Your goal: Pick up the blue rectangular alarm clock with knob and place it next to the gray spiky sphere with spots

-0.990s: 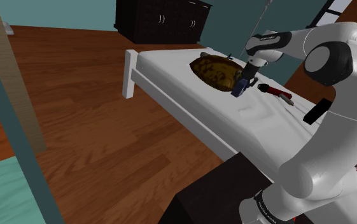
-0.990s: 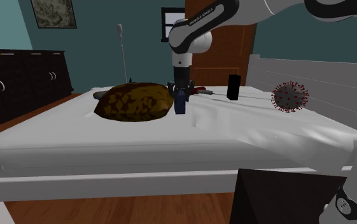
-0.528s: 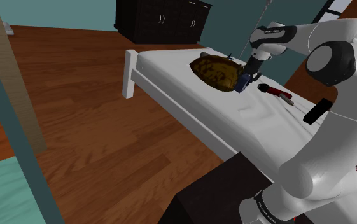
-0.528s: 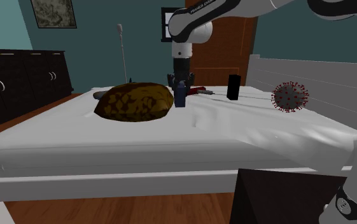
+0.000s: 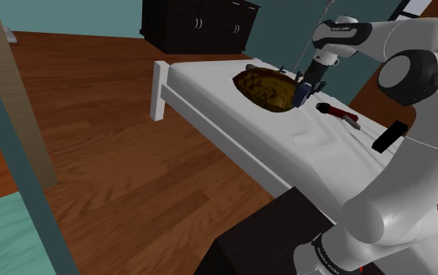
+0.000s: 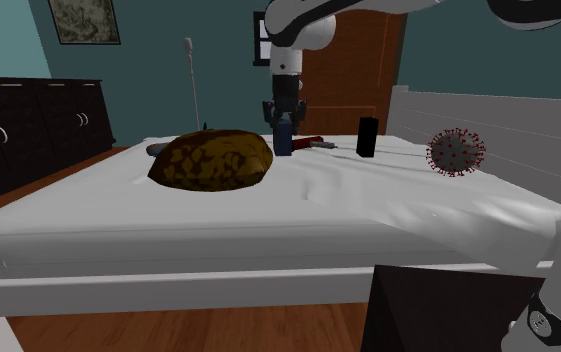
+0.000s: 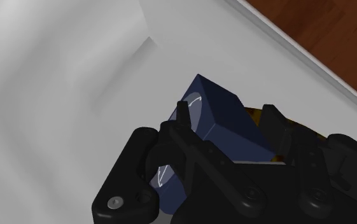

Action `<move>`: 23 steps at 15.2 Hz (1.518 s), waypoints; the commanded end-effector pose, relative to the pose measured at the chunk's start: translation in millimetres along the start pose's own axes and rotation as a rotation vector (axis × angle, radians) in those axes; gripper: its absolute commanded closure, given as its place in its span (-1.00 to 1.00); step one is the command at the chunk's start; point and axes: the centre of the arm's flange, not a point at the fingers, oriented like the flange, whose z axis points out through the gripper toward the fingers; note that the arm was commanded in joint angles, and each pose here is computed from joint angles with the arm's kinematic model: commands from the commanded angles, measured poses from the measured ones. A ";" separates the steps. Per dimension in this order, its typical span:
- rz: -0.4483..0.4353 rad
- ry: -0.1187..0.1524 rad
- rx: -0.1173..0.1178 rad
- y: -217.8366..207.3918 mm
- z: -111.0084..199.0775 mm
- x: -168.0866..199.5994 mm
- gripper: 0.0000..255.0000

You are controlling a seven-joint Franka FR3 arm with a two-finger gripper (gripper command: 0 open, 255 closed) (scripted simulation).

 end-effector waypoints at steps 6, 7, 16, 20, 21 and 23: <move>0.000 0.000 0.000 0.4 -37.4 1.1 1.00; 0.000 0.000 0.000 0.4 -42.7 1.1 1.00; 0.000 0.000 0.000 0.1 -90.2 1.0 1.00; 0.000 0.000 0.000 -0.1 -111.3 1.0 1.00; 0.000 0.000 0.000 -0.1 -112.8 1.0 1.00; 0.000 0.000 0.000 23.2 -113.0 -11.6 1.00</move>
